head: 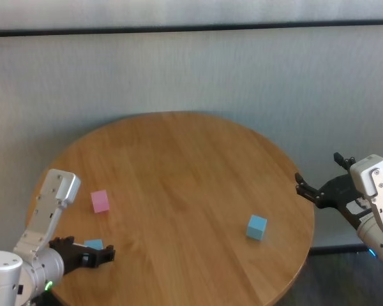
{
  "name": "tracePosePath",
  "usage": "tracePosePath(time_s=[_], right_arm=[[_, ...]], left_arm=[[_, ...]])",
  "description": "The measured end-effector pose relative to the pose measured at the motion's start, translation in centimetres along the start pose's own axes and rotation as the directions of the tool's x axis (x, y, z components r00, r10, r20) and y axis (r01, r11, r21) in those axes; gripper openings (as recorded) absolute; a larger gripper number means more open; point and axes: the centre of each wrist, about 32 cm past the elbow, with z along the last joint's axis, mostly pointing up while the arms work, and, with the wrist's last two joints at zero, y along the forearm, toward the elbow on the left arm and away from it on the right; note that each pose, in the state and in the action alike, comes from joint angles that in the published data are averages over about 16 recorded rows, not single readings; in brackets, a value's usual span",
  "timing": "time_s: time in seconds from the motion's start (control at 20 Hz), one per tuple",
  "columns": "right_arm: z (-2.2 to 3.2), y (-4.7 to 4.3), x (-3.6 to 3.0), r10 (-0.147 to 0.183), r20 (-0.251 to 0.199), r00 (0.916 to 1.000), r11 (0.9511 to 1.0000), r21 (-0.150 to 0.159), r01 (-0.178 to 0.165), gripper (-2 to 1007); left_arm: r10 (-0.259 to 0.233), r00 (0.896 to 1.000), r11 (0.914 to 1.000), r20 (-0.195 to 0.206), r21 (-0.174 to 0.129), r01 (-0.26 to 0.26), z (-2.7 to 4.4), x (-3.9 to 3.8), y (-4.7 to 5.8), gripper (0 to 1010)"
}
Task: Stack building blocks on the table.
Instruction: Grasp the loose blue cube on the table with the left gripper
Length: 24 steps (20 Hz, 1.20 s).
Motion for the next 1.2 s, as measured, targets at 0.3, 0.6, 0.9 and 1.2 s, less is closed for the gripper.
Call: tracePosePath(time_s=[0.3,0.6,0.9,1.2], right_arm=[[0.00,0.00,0.00,0.000,0.000,1.0000,1.0000,0.000,0.000,1001],[0.00,0.00,0.00,0.000,0.000,1.0000,1.0000,0.000,0.000,1001],[0.00,0.00,0.00,0.000,0.000,1.0000,1.0000,0.000,0.000,1001],[0.00,0.00,0.00,0.000,0.000,1.0000,1.0000,0.000,0.000,1001]], left_arm=[[0.004,1.000,0.9999,0.016,0.010,-0.004,0.08,-0.14,-0.21,999],[0.005,1.000,0.9998,0.031,0.017,-0.005,0.13,-0.23,-0.30,999],[0.004,0.999,0.9998,0.039,0.021,-0.005,0.15,-0.26,-0.30,980],[0.005,0.999,0.9998,0.033,0.019,-0.006,0.16,-0.23,-0.28,902]])
